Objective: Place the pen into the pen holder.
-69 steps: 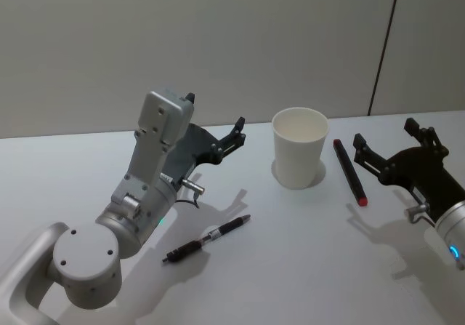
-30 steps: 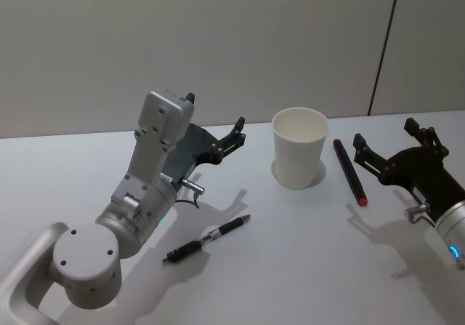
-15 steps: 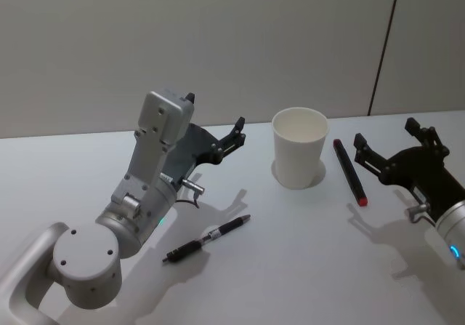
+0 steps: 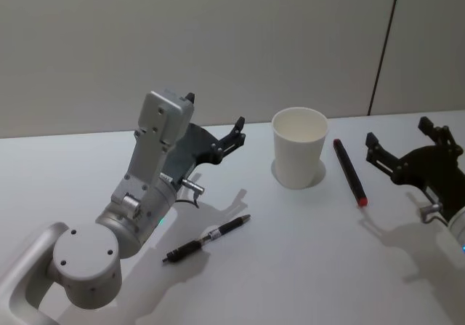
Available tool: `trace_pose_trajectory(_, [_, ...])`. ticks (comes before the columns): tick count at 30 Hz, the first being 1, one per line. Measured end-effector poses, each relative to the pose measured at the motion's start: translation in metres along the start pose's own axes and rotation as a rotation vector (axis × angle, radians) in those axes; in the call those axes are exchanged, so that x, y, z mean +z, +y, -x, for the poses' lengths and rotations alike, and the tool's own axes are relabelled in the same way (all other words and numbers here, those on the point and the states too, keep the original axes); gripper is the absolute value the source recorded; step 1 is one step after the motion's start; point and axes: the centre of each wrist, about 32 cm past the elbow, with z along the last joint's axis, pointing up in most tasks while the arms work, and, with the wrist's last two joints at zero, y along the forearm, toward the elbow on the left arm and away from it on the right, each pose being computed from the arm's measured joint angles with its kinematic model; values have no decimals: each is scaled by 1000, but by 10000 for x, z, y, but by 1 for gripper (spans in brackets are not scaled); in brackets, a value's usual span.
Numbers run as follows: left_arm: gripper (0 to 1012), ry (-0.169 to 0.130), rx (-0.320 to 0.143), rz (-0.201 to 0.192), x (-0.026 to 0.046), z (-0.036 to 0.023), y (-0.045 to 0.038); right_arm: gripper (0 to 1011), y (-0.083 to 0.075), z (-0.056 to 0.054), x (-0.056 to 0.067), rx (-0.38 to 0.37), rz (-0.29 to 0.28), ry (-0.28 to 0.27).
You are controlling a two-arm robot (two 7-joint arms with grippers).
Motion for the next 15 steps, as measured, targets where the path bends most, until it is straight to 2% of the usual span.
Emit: trace_pose_trajectory(15, [1001, 0, 0, 0, 0, 0, 0, 1002, -120, -45, 56, -57, 36, 30])
